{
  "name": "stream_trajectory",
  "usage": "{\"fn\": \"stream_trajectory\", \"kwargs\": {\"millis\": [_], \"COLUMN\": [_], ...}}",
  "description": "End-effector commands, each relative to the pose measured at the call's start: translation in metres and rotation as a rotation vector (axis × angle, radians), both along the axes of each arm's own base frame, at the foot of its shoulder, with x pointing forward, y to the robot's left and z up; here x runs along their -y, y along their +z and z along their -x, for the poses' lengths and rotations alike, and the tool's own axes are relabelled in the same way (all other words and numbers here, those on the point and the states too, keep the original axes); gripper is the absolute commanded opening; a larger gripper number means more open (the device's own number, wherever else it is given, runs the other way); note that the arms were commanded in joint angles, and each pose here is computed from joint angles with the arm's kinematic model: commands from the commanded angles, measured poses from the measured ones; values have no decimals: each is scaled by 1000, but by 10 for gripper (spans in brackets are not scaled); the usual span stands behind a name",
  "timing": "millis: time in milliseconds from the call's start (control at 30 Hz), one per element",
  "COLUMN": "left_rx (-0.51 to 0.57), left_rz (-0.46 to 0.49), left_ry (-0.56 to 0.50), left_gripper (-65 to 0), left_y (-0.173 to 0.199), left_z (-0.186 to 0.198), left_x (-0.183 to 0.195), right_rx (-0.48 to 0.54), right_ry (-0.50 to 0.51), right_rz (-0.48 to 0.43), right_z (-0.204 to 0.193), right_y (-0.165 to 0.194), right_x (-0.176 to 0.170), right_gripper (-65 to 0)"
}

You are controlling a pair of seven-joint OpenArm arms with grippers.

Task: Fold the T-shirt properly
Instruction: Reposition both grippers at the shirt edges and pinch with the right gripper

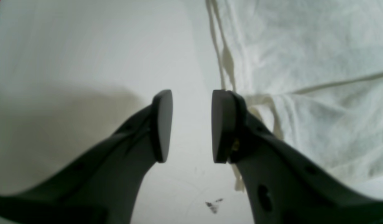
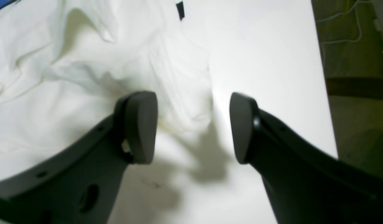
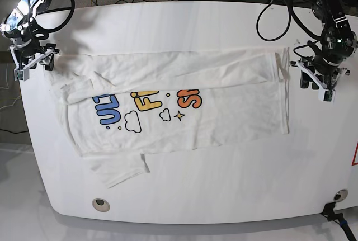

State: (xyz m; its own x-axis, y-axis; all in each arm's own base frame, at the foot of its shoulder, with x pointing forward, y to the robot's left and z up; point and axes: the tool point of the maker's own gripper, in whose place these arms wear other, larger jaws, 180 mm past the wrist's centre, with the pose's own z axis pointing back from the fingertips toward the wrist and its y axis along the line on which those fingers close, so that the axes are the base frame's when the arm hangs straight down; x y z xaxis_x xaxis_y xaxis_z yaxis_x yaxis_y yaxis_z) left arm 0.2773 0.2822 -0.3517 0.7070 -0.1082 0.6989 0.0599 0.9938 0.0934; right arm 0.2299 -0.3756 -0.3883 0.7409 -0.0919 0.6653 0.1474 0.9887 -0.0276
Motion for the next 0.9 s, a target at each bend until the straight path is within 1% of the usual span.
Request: {"fn": "stream_trajectory", "kwargs": {"millis": [0, 67, 167, 267, 733, 767, 800, 867], "left_rx": [54, 54, 54, 62, 65, 65, 64, 64], "left_rz": [-14, -13, -13, -13, -11, -11, -11, -11], "left_ry": [-4, -3, -3, -3, -2, -2, -2, -3], "left_gripper": [-453, -453, -453, -453, -453, -453, -453, -453], "left_y": [15, 15, 15, 17, 18, 18, 17, 17], "left_z": [-9, -9, -9, -11, -13, -13, -13, -13], "left_x": [-3, -3, -3, -3, -3, -3, -3, -3], "right_rx": [43, 39, 10, 1, 4, 4, 4, 17], "right_ry": [6, 8, -10, -19, -17, -17, -17, -16], "right_rz": [27, 22, -27, -51, -57, -59, -59, -59], "right_z": [-8, -8, -2, -2, -3, -3, -3, -8], "right_y": [14, 12, -5, -13, -14, -15, -15, -12], "right_x": [7, 6, 2, 0, -2, -3, -3, -3], "right_gripper": [-293, -293, -293, -293, -300, -324, -367, -489]}}
